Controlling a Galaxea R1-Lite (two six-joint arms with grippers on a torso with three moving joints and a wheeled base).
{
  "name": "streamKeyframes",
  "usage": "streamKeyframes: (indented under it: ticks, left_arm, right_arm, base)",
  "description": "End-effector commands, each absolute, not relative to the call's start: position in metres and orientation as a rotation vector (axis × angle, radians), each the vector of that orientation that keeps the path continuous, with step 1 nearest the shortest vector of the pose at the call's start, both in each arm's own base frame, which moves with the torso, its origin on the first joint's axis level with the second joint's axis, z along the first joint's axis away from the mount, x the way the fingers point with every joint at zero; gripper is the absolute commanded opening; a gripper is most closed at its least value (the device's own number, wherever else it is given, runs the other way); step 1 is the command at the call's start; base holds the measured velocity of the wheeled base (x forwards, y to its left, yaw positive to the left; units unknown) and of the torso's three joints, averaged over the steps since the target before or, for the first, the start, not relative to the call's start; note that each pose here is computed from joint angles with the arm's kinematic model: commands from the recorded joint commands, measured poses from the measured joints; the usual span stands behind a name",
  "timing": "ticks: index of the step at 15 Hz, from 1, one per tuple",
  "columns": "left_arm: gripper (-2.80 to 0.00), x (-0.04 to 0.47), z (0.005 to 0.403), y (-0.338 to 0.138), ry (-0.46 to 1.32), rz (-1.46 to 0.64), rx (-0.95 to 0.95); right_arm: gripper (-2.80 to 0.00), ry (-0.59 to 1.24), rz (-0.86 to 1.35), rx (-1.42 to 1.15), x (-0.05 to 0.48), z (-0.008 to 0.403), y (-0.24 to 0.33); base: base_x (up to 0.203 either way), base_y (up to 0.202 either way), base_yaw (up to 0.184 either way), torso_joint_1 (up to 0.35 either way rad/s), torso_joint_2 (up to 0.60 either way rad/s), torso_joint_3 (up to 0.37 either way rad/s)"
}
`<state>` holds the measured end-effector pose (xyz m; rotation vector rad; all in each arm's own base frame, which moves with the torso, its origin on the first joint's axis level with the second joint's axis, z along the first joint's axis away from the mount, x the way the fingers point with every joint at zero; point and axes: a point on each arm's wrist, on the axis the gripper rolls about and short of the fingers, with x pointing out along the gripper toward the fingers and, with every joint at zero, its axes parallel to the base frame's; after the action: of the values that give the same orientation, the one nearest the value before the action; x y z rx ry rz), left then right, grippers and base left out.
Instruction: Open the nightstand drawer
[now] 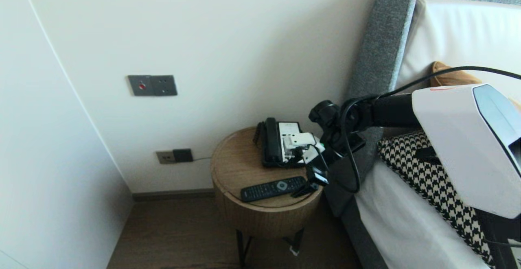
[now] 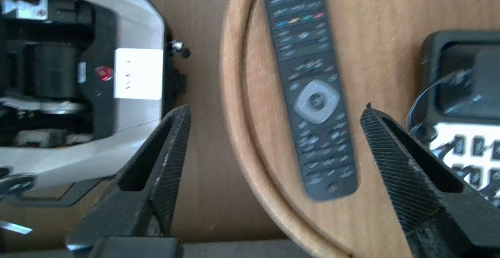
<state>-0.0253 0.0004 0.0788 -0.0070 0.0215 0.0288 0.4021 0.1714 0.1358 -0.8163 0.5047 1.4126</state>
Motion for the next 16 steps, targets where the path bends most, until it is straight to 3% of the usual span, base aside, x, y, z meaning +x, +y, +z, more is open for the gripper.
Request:
streamKeyframes:
  ticks: [1, 16]
  left_arm:
    - [-2.80, -0.025, 0.079, 0.000, 0.020, 0.029, -0.007]
    - [-2.80, -0.025, 0.079, 0.000, 0.020, 0.029, -0.007]
  right_arm:
    - [0.00, 0.514, 1.431, -0.818, 0.409, 0.121, 0.176]
    - [0.00, 0.479, 1.433, -0.824, 0.431, 0.069, 0.192]
  base:
    - [0.000, 0.000, 0.000, 0.000, 0.00, 0.000]
    - [0.000, 0.000, 0.000, 0.000, 0.00, 0.000]
